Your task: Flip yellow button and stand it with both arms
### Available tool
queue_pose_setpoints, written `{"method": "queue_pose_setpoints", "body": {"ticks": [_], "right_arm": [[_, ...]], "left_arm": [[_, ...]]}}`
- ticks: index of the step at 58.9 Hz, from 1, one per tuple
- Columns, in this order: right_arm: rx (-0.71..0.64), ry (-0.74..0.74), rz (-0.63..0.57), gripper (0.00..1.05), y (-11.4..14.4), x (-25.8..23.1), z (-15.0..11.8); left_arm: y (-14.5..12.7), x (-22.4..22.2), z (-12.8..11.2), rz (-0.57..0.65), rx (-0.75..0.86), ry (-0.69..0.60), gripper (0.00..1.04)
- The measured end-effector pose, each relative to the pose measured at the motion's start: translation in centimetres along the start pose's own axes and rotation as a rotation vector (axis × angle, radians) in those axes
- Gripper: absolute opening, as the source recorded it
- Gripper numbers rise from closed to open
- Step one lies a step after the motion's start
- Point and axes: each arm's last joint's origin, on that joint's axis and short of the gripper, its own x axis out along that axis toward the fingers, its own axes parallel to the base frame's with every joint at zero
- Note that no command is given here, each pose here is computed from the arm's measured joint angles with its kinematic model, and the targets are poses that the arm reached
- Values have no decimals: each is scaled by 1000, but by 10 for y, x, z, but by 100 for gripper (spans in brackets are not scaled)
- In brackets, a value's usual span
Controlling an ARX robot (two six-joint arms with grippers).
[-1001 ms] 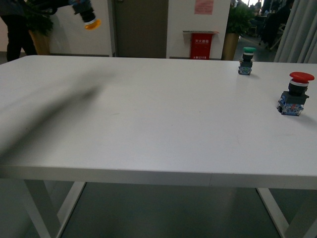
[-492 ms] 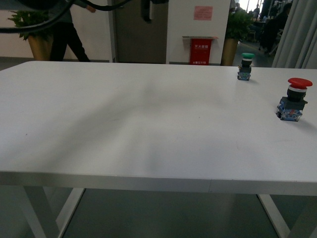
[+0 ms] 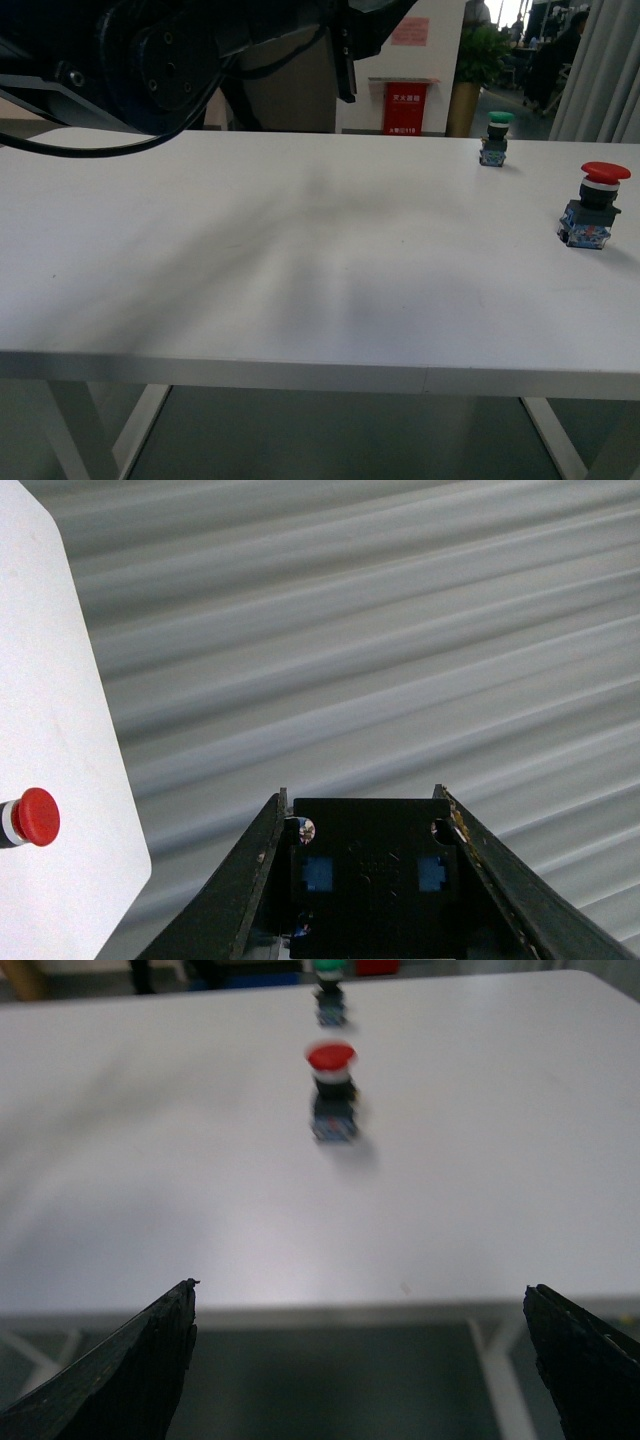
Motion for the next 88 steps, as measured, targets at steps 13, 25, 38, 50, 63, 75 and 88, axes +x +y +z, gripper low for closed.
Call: {"method": "queue_pose_setpoints", "body": {"ticks": [13,25,38,50,63,75,88], "right_arm": [[604,17,353,98,-13,45,139],[971,189,481,98,-10,116,157],[1137,225,488,98,8,164,136],[1182,298,471,98,27,189,117],[1188,255,498,98,34,199,128],[1184,269,555,98,38,198,136],[1175,333,572,98,43,205,130]], "left_arm": [[2,13,8,-36,5,-20,36],[1,31,5,-70,-1,-11,36],[0,27,-9,-70,-18,-28,36],[-6,28,-20,-80,-22,-19,36],[1,25,-24,-64,-35,-21,36],[1,25,-24,-64,-35,-21,36],[2,25,-24,-56,-35,-24,36]]}}
